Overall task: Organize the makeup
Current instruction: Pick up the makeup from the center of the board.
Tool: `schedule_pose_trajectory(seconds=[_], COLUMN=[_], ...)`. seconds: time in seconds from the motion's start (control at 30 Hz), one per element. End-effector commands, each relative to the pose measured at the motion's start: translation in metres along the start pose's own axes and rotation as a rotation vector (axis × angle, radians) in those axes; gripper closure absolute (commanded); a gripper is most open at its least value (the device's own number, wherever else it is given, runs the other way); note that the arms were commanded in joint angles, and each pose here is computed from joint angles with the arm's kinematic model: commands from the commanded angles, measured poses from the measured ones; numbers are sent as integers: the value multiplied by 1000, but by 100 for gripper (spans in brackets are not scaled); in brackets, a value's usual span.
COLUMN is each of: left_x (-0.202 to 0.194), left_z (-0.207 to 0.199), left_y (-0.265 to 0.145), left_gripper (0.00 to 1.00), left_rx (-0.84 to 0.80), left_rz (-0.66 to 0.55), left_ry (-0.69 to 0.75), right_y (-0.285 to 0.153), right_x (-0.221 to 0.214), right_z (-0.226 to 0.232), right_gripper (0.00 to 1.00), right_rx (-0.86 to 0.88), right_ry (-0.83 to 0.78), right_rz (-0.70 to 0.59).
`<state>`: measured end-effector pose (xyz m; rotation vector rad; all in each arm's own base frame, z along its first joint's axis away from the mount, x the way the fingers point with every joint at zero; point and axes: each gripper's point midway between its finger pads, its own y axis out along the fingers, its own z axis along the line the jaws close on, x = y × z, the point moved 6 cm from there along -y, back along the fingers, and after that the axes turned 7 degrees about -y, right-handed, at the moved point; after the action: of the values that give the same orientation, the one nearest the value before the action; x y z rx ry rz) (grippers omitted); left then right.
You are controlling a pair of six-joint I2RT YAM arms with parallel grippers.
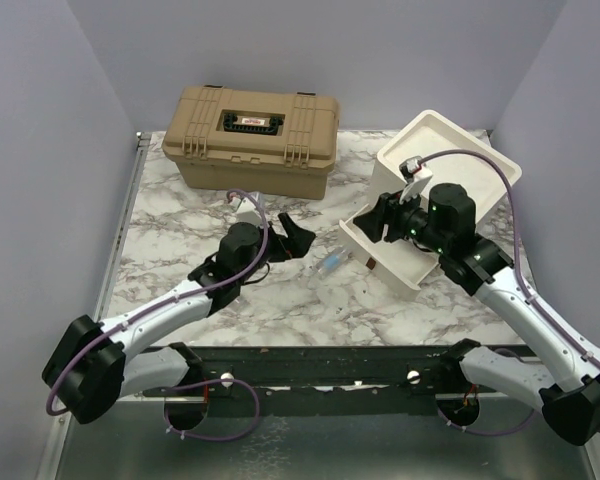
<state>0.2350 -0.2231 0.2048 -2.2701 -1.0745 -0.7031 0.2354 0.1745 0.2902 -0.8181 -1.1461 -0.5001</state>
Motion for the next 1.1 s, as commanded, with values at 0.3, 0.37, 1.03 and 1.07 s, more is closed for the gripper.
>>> schedule_pose_trajectory(seconds=[0.3,0.37,1.03,1.07], left_x=[-62,-69,-88,-86], left_z=[25,28,32,32], left_y=[24,27,54,54], left_gripper=[10,10,12,13], left_rx=[5,32,229,236], left_rz=[392,420,457,451], left_ry=[161,183,491,507], right_y=[-27,-28,-26,-27], right_x=[29,29,16,16], right_z=[13,4,-33,-33], right_gripper=[19,19,17,17], right_rx=[43,-33,-380,-387], right_ry=[64,82,171,172], right_rz=[-273,-278,-131,-129])
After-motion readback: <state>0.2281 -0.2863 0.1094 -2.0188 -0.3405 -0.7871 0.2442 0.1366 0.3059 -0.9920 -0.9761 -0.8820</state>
